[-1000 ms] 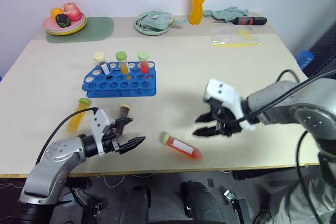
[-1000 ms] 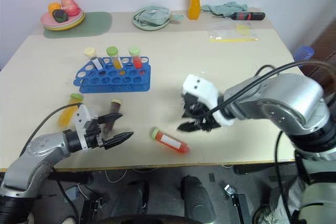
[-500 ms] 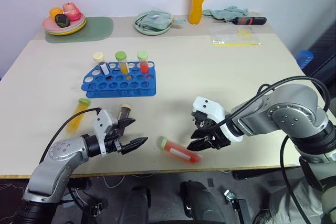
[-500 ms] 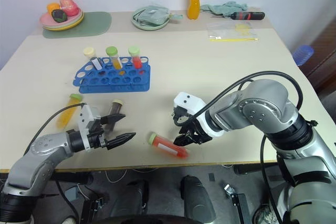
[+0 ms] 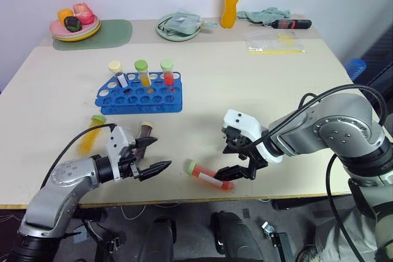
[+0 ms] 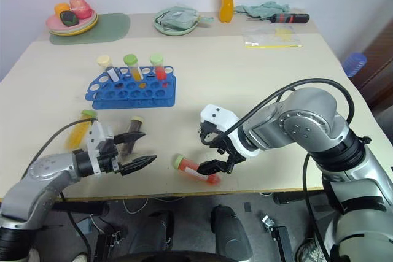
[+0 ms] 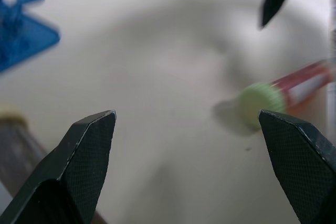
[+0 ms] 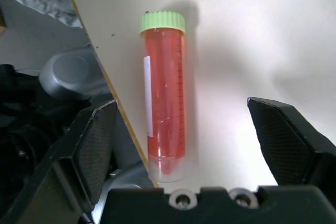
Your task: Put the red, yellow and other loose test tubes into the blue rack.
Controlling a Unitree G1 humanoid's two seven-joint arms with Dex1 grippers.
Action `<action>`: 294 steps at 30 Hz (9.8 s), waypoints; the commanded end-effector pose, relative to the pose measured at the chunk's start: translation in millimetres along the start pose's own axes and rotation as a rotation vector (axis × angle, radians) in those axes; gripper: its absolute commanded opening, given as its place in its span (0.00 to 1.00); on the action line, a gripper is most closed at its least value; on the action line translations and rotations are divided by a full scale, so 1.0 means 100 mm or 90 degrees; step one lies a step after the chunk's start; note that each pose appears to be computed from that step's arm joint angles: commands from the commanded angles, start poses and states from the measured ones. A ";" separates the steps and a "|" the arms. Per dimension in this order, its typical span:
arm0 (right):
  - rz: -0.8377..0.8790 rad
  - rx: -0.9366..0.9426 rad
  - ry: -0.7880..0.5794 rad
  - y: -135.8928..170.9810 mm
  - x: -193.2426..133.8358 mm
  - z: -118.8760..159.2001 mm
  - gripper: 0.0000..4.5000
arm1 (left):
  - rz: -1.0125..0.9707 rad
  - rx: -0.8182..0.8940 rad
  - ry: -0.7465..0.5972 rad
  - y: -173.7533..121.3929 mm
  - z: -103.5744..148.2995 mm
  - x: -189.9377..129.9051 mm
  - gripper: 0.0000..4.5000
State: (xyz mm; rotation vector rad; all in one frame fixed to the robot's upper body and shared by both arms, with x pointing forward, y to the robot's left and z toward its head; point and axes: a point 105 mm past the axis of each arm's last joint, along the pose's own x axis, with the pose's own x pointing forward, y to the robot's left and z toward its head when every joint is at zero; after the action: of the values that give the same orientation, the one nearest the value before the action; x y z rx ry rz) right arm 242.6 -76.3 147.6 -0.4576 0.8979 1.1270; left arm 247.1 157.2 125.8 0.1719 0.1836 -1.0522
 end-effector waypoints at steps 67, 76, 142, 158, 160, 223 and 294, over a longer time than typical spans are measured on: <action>-0.191 -0.091 0.094 -0.92 0.39 0.13 0.18 | -0.044 0.050 0.044 -0.09 0.02 0.00 1.00; -0.206 -0.189 -0.079 -0.88 0.22 0.55 0.18 | 0.025 0.041 0.038 0.00 -0.02 -0.11 1.00; -0.099 -0.418 -0.105 -0.92 -0.15 0.42 0.18 | 0.359 0.003 -0.128 0.65 0.00 -0.17 1.00; -0.079 -0.477 0.115 -1.44 0.03 -0.01 0.85 | 0.338 0.001 -0.128 0.61 -0.21 -0.16 1.00; -0.093 -0.459 0.116 -1.42 -0.01 0.06 0.94 | 0.336 0.001 -0.127 0.59 -0.19 -0.15 1.00; -0.142 -0.063 -0.745 -0.53 -0.16 2.22 0.17 | 0.466 0.009 -0.146 0.79 0.09 -0.33 1.00; -0.180 -0.001 -0.719 -0.71 0.84 1.84 0.39 | 0.363 0.012 -0.111 0.58 0.01 -0.30 1.00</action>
State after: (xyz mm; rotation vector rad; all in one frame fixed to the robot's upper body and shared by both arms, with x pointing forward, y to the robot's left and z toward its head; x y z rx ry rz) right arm 400.2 64.0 175.5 0.0622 -0.1276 0.8692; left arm 283.1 213.3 123.8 0.1135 0.0000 -0.4886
